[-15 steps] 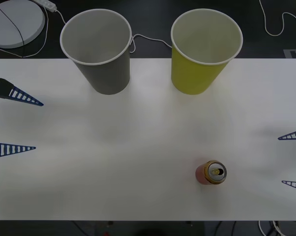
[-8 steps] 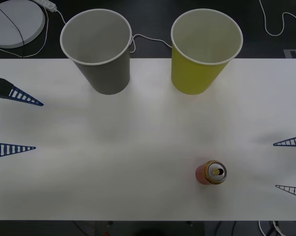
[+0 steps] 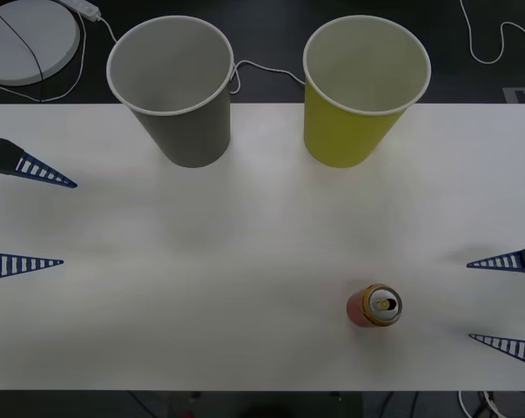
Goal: Put the can into the green bin and the plastic bottle into the gray bin
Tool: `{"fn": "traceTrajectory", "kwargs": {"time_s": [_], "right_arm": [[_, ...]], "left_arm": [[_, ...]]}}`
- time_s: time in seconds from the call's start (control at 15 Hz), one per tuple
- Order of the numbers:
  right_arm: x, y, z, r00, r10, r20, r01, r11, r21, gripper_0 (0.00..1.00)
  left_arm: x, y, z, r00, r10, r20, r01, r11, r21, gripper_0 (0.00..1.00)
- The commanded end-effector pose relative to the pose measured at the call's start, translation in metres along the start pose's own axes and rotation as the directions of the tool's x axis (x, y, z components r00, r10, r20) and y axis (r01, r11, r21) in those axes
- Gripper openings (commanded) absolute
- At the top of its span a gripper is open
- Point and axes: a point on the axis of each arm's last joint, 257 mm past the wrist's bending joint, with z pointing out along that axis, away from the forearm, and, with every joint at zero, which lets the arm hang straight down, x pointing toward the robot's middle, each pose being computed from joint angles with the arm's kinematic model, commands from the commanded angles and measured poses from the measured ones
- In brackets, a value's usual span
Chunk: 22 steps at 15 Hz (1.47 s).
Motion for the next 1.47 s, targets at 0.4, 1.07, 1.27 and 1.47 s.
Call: {"fn": "traceTrajectory", "kwargs": {"time_s": [0.4,1.07,1.27,1.47], "right_arm": [[0.012,0.011,0.055,0.991,0.081,0.105,-0.086,0.9954,0.042,1.00],[0.008,0.025,0.122,0.980,0.100,0.173,-0.110,0.9929,0.046,1.00],[0.005,0.029,0.140,0.977,0.098,0.187,-0.108,0.9933,0.041,1.00],[0.005,0.029,0.155,0.977,0.094,0.190,-0.105,0.9932,0.050,1.00]], "left_arm": [[0.000,0.000,0.000,1.0000,0.000,0.000,0.000,1.0000,0.000,1.00],[0.000,0.000,0.000,1.0000,0.000,0.000,0.000,1.0000,0.000,1.00],[0.000,0.000,0.000,1.0000,0.000,0.000,0.000,1.0000,0.000,1.00],[0.000,0.000,0.000,1.0000,0.000,0.000,0.000,1.0000,0.000,1.00]]}}
